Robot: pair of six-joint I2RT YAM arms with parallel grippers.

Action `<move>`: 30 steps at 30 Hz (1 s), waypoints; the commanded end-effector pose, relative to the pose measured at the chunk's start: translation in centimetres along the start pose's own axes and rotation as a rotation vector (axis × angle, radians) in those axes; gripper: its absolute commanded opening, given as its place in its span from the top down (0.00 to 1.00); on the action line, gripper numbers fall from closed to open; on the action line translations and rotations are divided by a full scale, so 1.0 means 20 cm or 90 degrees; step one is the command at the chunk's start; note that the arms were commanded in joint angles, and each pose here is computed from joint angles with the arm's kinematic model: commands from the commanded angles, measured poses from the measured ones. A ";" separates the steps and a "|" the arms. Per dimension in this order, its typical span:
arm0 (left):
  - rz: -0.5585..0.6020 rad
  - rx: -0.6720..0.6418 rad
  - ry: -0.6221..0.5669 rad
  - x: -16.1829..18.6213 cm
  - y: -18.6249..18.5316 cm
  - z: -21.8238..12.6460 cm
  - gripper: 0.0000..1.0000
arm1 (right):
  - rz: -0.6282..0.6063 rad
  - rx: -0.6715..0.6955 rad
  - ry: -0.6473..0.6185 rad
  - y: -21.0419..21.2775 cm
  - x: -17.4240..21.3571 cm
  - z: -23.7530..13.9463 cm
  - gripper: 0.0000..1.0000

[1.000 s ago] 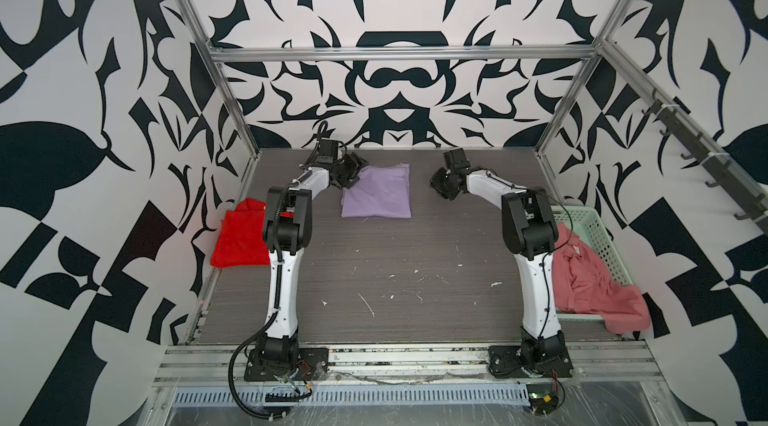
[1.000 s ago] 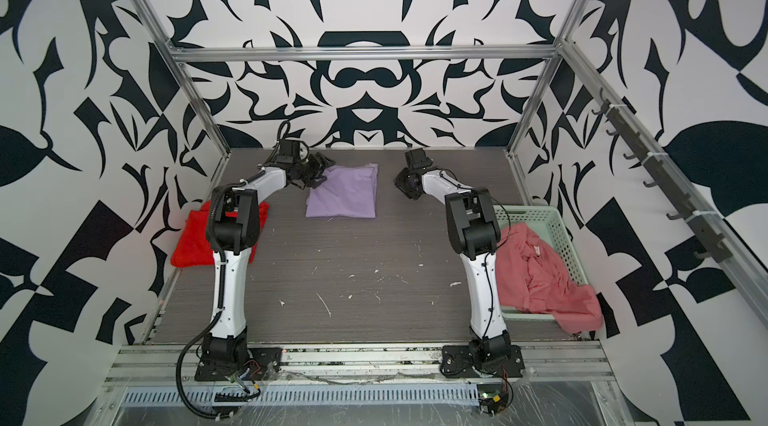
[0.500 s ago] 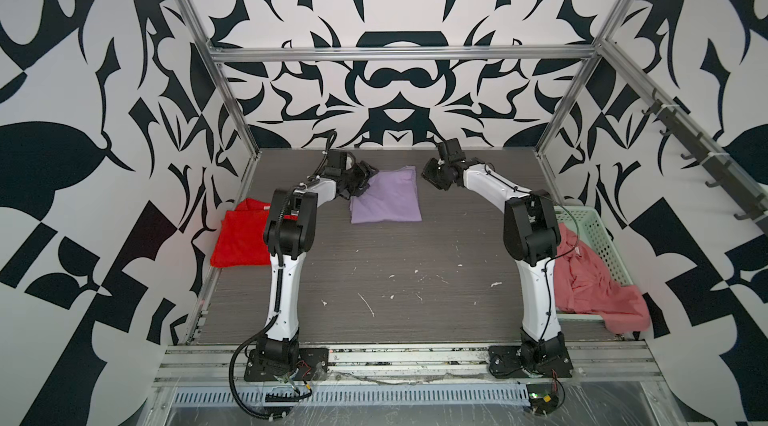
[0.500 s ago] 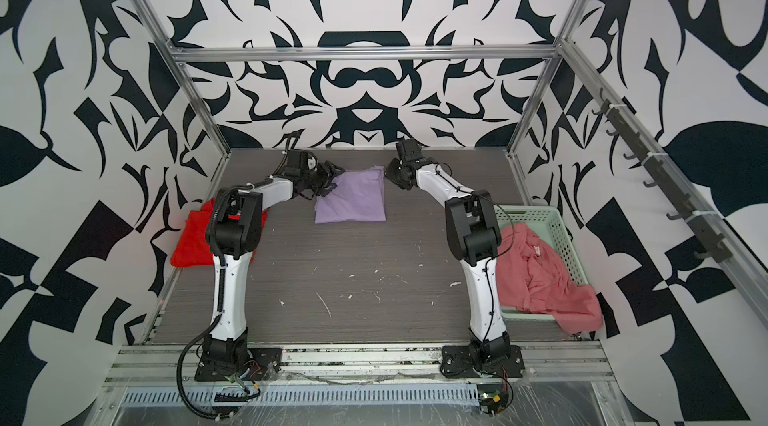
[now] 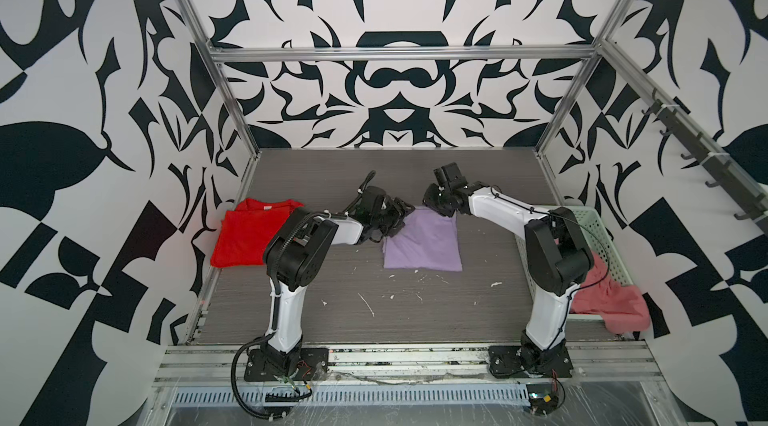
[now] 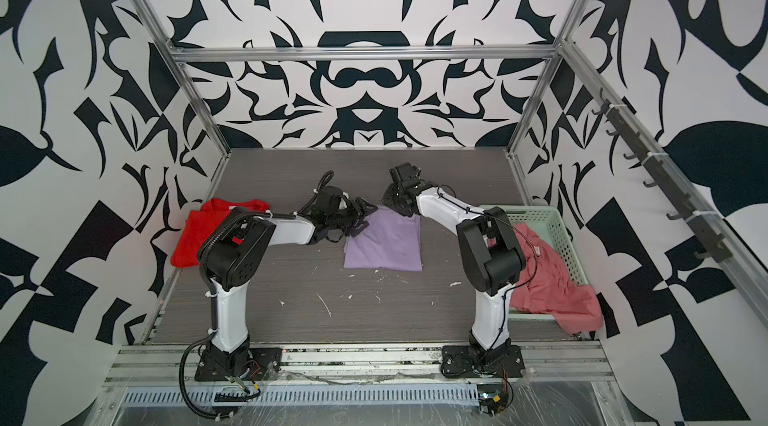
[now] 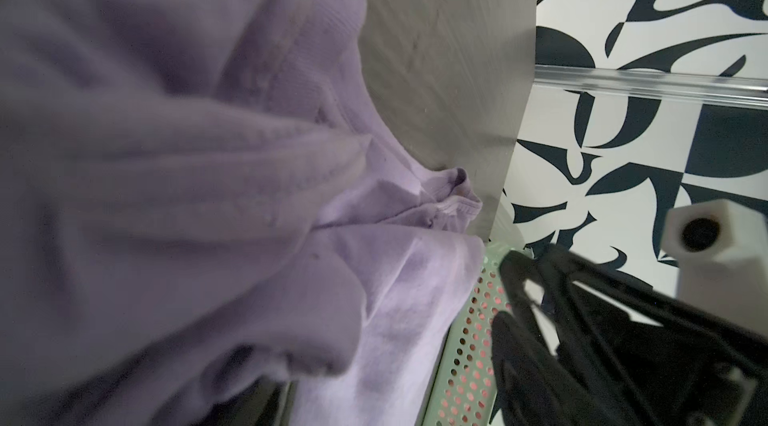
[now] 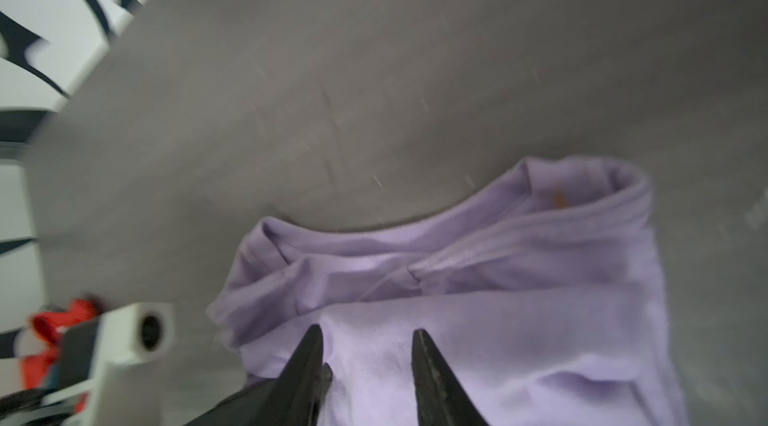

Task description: Fold and stack the t-shirts

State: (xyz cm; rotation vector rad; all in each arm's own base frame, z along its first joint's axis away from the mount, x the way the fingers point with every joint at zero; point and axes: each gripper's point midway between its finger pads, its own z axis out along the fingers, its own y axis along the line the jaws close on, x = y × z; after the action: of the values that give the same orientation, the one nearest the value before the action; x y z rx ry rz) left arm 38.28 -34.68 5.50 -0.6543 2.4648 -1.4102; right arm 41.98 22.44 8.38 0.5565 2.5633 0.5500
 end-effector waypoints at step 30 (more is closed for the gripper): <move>-0.170 -0.014 -0.207 -0.48 0.24 -0.43 0.26 | -0.026 0.130 0.022 -0.45 0.39 0.06 0.61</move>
State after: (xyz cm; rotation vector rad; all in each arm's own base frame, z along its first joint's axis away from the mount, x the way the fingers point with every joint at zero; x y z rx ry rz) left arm 41.84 -23.03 5.25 -1.1905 2.1662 -1.3601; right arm 35.53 21.06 3.19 0.5777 2.5572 0.4521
